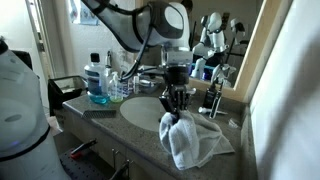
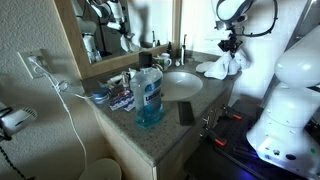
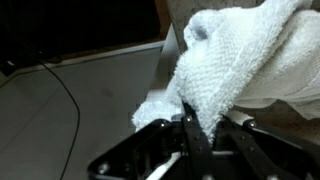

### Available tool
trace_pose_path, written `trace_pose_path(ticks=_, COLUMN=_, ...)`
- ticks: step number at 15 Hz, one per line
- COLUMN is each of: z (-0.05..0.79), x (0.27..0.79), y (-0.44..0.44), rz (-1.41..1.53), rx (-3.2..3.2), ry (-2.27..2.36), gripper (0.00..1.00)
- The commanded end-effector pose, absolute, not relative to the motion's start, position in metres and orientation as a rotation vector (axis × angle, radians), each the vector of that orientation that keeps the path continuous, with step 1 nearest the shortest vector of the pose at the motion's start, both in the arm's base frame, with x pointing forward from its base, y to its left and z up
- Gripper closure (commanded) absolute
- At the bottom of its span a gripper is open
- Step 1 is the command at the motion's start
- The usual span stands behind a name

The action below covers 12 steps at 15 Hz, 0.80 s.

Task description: Use the towel to wipe the sink

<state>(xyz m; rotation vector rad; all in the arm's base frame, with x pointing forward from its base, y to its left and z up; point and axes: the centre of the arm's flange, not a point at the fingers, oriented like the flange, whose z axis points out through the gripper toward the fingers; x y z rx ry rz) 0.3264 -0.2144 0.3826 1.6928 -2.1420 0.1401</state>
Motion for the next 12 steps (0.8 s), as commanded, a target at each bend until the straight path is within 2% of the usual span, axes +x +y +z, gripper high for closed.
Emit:
trace_pose_path(ticks=1, z=0.417, x=0.314, y=-0.161, rz=0.04, rx=1.751, ry=-2.167, gripper=0.92)
trace_pose_path(ticks=12, z=0.348, x=0.317, y=-0.058, rz=-0.104, rx=1.843, ry=-2.035, gripper=0.93)
